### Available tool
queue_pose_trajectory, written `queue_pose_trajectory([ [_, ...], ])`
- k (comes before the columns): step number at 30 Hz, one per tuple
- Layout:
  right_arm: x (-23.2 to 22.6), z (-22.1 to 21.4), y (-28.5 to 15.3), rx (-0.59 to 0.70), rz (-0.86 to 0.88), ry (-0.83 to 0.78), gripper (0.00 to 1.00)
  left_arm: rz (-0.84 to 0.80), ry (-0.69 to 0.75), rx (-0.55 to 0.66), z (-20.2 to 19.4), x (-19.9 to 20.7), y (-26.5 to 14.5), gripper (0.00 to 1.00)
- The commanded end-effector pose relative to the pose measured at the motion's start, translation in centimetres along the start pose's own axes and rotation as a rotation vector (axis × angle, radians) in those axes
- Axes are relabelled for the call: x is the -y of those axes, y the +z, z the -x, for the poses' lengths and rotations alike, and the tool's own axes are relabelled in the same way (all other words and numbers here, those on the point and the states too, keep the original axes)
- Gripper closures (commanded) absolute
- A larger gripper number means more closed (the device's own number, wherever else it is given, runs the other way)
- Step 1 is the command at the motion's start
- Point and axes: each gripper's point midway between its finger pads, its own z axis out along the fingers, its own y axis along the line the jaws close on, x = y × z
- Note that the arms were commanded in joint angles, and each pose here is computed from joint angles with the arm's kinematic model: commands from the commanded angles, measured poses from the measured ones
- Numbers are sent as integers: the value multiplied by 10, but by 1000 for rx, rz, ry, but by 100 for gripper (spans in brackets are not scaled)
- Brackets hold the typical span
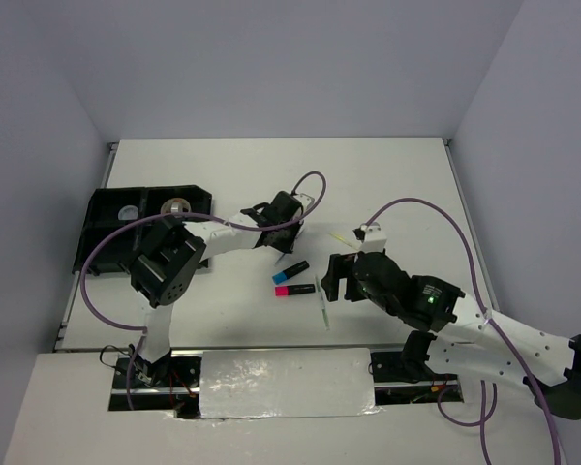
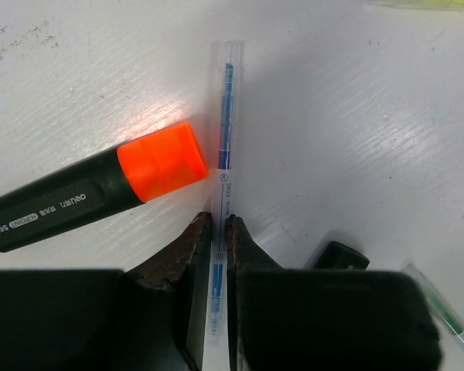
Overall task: Sort the stationery into containers
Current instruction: Pick up the pen from the center of the board, then place the pen in the storage box.
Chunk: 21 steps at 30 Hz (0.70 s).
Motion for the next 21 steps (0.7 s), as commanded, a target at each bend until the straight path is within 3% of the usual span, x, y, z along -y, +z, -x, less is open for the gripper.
queue_pose_trajectory([
  [1,-6,19,-7,59,20,20,11,-53,-4,18,10,15,-10,100],
  [5,-5,18,-7,58,16,21,11,-92,-2,135,47,25,-51,100],
  [7,-3,18,-7,58,10,22,11,-36,-41,230,73,14,-81,100],
  [10,2,18,-8,57,-16,25,12,114,-229,285,92,-37,-116,100],
  [11,3,18,-9,59,-19,25,12,217,-330,303,92,-78,-127,100],
  [13,3,19,-11,66,-13,29,12,291,-534,336,84,-121,-157,100],
  [14,4,19,-12,69,-8,28,12,382,-672,334,60,-171,-169,100],
  [16,3,20,-15,80,9,31,12,452,-900,376,25,-211,-199,100],
  [17,2,20,-15,80,16,28,12,518,-1029,421,5,-252,-220,100],
  [18,1,19,-15,77,23,23,12,535,-1119,477,-10,-263,-235,100],
  [19,0,19,-15,77,25,19,12,612,-1224,533,-31,-298,-258,100],
  [21,-3,17,-14,68,37,11,12,663,-1307,585,-47,-319,-280,100],
])
